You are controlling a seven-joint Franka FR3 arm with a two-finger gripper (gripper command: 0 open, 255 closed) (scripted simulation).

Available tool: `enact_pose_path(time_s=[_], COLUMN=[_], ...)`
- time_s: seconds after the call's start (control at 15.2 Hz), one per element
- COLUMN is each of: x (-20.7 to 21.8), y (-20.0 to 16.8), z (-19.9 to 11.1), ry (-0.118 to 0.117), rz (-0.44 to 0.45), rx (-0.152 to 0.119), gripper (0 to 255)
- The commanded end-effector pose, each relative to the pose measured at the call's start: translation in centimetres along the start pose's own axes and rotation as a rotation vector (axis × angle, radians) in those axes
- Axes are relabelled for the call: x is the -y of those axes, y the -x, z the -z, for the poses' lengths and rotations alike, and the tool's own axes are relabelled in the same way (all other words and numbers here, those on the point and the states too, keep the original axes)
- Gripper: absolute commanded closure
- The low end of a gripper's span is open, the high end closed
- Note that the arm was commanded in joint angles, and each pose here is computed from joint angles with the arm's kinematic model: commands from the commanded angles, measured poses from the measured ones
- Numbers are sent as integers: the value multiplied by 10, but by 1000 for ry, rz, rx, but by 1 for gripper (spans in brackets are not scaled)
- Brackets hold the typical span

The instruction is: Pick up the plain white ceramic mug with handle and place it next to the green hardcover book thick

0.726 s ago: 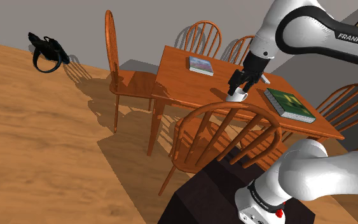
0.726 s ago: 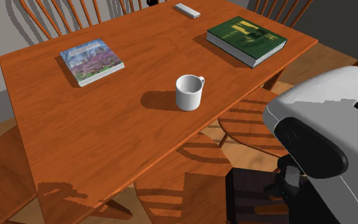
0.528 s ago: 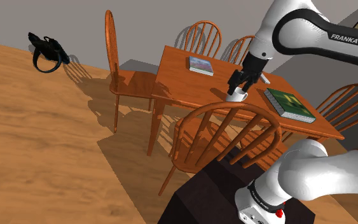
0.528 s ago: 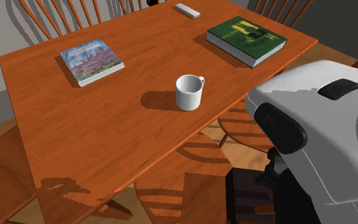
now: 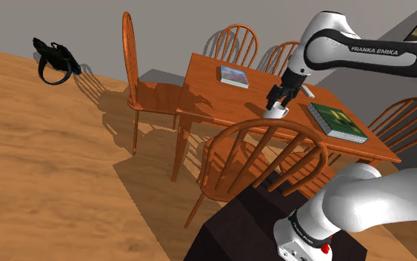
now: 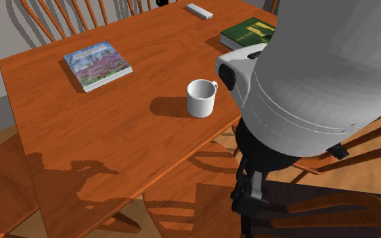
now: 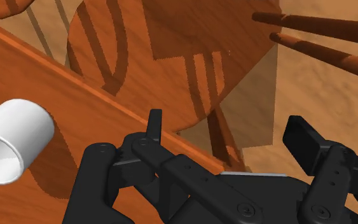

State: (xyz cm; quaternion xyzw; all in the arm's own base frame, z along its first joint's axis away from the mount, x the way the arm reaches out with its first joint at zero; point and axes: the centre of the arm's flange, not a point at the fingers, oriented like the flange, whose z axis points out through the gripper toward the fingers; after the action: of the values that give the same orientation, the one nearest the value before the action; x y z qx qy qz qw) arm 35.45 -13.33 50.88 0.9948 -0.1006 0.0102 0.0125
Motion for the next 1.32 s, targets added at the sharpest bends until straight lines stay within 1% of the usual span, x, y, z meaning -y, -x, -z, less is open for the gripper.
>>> enact_pose_path(time_s=[0.0, 1.25], x=[-19, -215], y=[-12, -127], z=[-8, -112], ry=[0, -10], rz=[0, -10], rx=[-4, -27], gripper=[0, 0])
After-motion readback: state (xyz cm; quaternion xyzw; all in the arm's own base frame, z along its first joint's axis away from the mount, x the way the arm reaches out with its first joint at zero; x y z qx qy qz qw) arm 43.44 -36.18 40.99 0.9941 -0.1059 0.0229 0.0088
